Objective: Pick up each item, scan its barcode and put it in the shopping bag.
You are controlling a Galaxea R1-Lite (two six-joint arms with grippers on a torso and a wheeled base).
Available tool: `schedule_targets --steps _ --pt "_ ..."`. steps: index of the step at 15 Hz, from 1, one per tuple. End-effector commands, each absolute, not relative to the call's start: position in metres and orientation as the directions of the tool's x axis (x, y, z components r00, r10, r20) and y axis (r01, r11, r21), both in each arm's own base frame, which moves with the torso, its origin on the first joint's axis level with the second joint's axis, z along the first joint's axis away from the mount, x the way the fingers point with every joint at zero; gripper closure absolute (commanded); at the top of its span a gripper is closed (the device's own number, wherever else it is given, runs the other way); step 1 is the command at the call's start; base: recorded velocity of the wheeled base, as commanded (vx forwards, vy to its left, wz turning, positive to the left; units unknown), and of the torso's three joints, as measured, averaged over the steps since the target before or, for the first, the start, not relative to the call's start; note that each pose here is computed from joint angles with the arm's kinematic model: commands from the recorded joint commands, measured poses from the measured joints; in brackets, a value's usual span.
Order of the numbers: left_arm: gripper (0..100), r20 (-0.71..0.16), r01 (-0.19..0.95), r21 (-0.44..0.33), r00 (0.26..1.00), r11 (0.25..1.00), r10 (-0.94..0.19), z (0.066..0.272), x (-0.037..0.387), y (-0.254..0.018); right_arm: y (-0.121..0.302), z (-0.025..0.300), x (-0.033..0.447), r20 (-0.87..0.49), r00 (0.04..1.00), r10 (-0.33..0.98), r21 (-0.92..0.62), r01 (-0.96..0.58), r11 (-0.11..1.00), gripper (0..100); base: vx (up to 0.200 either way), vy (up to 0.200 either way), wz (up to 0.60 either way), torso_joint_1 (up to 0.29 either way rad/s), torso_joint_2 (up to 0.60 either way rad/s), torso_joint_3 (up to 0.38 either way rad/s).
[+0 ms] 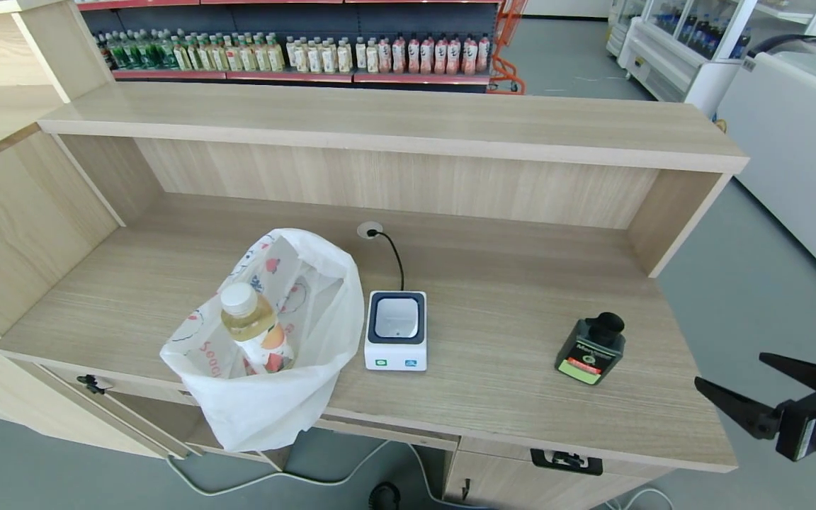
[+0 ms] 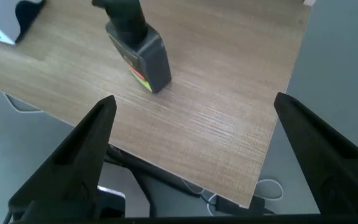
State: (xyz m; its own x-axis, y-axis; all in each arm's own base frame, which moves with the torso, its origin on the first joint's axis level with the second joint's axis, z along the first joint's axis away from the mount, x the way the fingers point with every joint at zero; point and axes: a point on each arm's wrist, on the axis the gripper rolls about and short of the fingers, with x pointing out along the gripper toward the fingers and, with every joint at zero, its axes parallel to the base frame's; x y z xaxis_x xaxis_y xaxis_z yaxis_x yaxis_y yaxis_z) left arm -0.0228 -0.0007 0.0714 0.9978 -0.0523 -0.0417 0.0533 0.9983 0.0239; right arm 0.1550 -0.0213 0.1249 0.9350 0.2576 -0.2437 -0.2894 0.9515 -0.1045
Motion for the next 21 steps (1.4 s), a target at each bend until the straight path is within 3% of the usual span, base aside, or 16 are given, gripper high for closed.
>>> schedule_targets --steps 1,5,10,15,18,21 --pt "0 -0.041 0.053 0.024 0.998 0.998 -0.052 0.071 -0.023 -0.001 -0.018 0.119 0.156 -0.286 0.916 0.282 -0.124 -0.327 0.937 0 0.0 0.0 0.0 0.0 0.0 0.0" --pt "0 -0.043 0.053 0.024 0.998 0.998 -0.052 0.071 -0.023 -0.001 -0.008 0.112 0.177 -0.308 0.88 0.361 -0.17 -0.424 0.89 0 0.0 0.0 0.0 0.0 0.0 0.0" --pt "0 -0.041 0.053 0.024 0.998 0.998 -0.052 0.071 -0.023 -0.001 -0.009 0.11 0.203 -0.299 0.881 0.368 -0.273 -0.448 0.851 0 0.0 0.0 0.0 0.0 0.0 0.0" --pt "0 -0.041 0.053 0.024 0.998 0.998 -0.052 0.071 -0.023 -0.001 -0.001 0.101 0.235 -0.305 0.858 0.413 -0.279 -0.496 0.822 0 0.0 0.0 0.0 0.0 0.0 0.0" --pt "0 -0.041 0.053 0.024 0.998 0.998 -0.052 0.071 -0.023 -0.001 0.003 0.093 0.256 -0.296 0.795 0.529 -0.301 -0.603 0.739 0 0.0 0.0 0.0 0.0 0.0 0.0" --pt "0 -0.041 0.053 0.024 0.998 0.998 -0.052 0.071 -0.023 -0.001 0.002 0.081 0.273 -0.314 0.77 0.556 -0.365 -0.638 0.678 0 0.0 0.0 0.0 0.0 0.0 0.0"
